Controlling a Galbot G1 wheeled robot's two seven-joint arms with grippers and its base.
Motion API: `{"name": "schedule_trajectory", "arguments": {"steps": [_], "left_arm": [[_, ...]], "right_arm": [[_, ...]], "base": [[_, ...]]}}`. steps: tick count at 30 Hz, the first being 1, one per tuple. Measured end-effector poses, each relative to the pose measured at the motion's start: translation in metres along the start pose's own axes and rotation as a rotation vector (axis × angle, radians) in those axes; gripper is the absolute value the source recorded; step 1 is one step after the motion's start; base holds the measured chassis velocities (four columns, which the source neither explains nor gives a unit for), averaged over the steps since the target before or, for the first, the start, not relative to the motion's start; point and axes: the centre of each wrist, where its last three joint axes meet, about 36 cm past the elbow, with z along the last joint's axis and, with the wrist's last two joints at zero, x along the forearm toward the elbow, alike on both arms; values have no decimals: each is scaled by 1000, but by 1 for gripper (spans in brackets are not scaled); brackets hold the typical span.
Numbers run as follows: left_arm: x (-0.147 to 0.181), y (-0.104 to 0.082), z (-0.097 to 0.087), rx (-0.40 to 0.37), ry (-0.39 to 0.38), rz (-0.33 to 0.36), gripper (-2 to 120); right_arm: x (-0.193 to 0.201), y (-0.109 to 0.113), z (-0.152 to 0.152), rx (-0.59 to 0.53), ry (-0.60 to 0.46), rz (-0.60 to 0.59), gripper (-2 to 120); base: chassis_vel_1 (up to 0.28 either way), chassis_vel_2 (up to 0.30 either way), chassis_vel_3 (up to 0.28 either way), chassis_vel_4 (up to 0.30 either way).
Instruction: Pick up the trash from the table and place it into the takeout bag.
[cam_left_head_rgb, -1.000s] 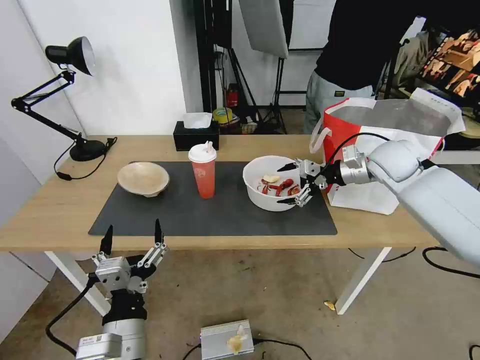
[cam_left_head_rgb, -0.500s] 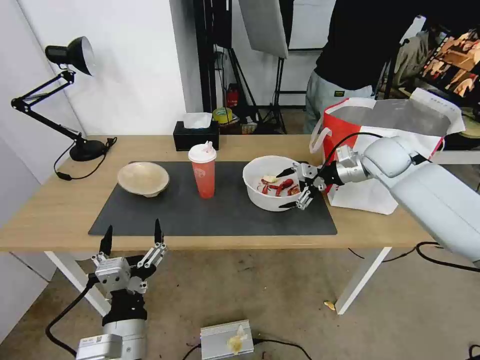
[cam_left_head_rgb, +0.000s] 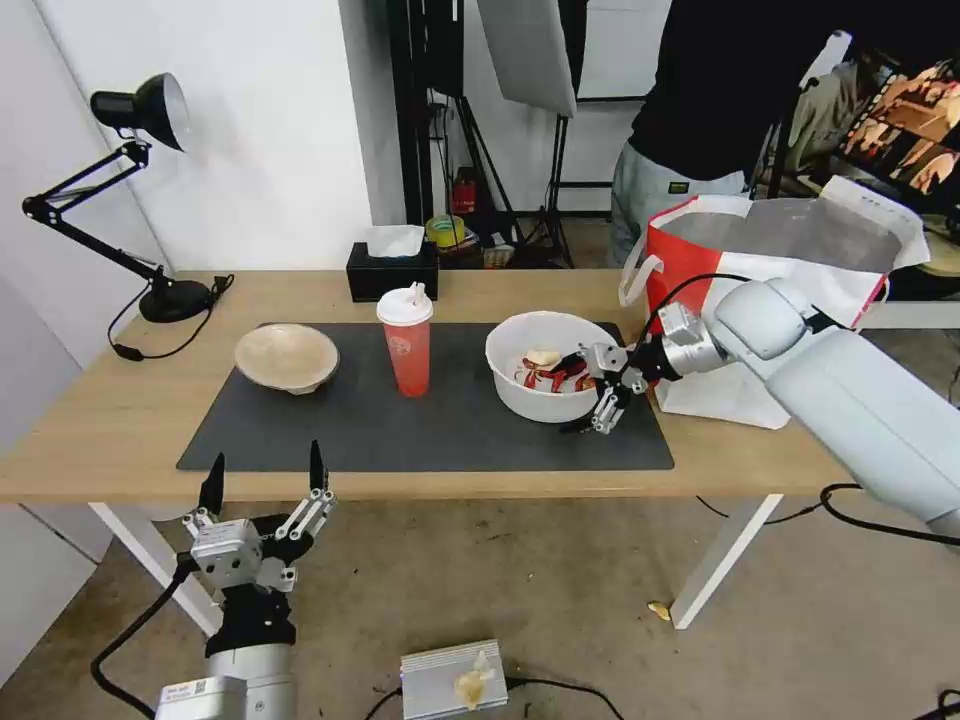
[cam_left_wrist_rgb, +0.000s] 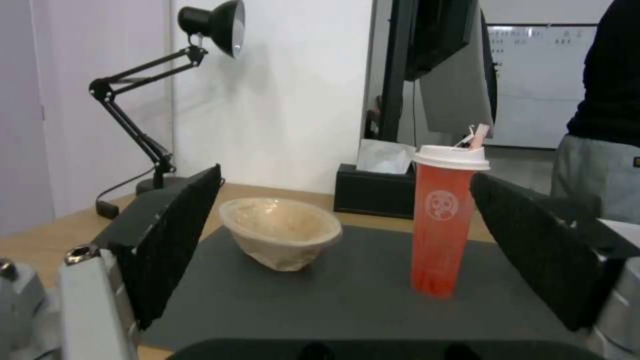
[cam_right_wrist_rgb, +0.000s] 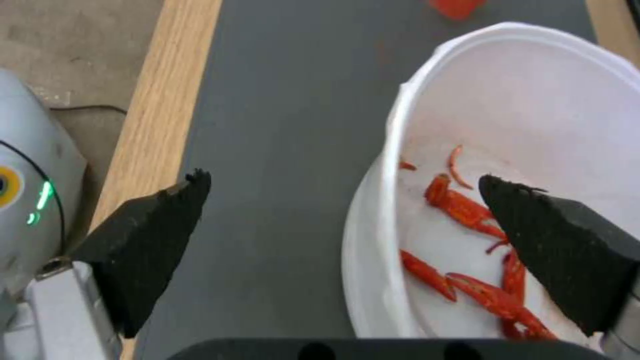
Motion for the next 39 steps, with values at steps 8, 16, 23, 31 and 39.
{"name": "schedule_trajectory", "arguments": {"steps": [8, 16, 23, 31, 39], "left_arm": [[1, -1, -1, -1, 2, -5, 100], [2, -1, -1, 2, 2, -6, 100], [1, -2, -1, 3, -1, -4, 100], [1, -2, -1, 3, 0, 3, 100], [2, 0, -4, 0, -3, 9, 100]], "right_arm": [[-8, 1, 3, -4, 4, -6, 84], [-11, -1, 7, -16, 5, -1, 57], [-13, 0, 9, -21, 5, 3, 36], [-12, 2, 11, -26, 7, 13, 3], [-10, 1, 10, -27, 1, 17, 0]], "base": [[0, 0, 0, 0], [0, 0, 0, 0], [0, 0, 0, 0], [0, 0, 0, 0], [0, 0, 0, 0]]}}
